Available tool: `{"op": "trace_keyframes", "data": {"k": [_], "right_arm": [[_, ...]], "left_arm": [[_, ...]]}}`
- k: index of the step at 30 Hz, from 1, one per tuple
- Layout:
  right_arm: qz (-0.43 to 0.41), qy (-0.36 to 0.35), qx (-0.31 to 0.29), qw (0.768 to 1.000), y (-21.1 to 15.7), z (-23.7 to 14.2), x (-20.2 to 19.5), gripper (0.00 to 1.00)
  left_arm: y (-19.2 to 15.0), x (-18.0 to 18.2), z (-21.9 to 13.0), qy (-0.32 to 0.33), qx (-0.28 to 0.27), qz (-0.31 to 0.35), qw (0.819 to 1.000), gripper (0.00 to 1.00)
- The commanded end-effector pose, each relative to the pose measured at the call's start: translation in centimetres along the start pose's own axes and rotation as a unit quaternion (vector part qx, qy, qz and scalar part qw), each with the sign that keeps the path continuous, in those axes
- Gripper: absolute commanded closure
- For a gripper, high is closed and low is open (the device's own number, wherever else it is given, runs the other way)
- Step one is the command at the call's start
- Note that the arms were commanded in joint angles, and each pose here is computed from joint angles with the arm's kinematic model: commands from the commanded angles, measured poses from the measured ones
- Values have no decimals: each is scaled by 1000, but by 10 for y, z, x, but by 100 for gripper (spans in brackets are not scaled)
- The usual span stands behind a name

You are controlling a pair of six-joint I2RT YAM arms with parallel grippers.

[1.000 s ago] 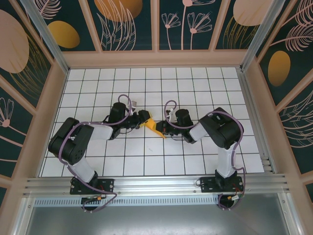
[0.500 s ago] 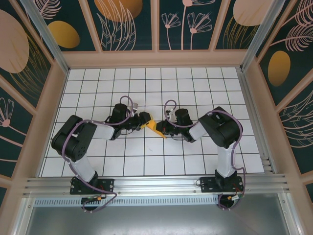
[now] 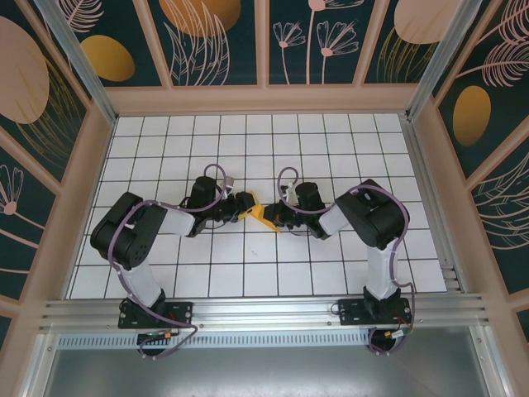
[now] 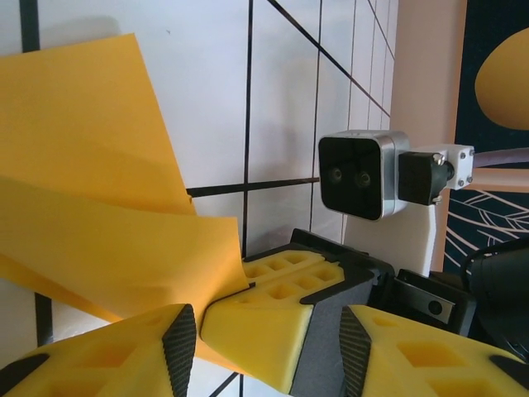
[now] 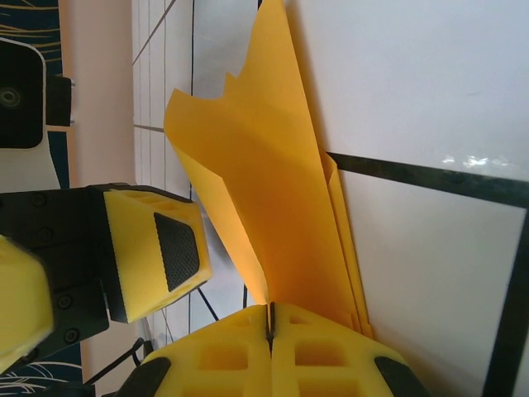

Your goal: Fold a paper plane with a square sheet of paper (pick it up from the middle)

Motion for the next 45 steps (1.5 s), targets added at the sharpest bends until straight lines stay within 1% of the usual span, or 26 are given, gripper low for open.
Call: {"op": "trace_keyframes", "data": {"k": [1, 11, 29, 38, 45], "right_arm": [[39, -40, 16, 998, -8, 3, -22, 100], [43, -43, 21, 998, -8, 5, -24, 100], [48, -50, 29, 997, -10, 5, -27, 100], [32, -41, 32, 998, -5, 5, -19, 100], [-2, -18, 37, 999, 11, 3, 3, 91]], "left_arm": [[-1, 1, 5, 2, 12, 2, 1000, 49], [3, 9, 10, 31, 6, -20, 999, 51], [9, 20, 15, 79, -3, -34, 996, 53], [11, 27, 16, 119, -5, -43, 992, 53], [10, 31, 15, 136, -8, -55, 989, 54]]}}
Point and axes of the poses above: each hand's point on the last joint's axis, 136 mm out from that joint toward the fingers, its own z axis out along the fingers, its own x axis along the line the jaws close on, y = z × x, the point moved 8 cm from there along -z, back along the fingers, and after that the axes turned 7 degrees about -z, right-handed, at the moved point
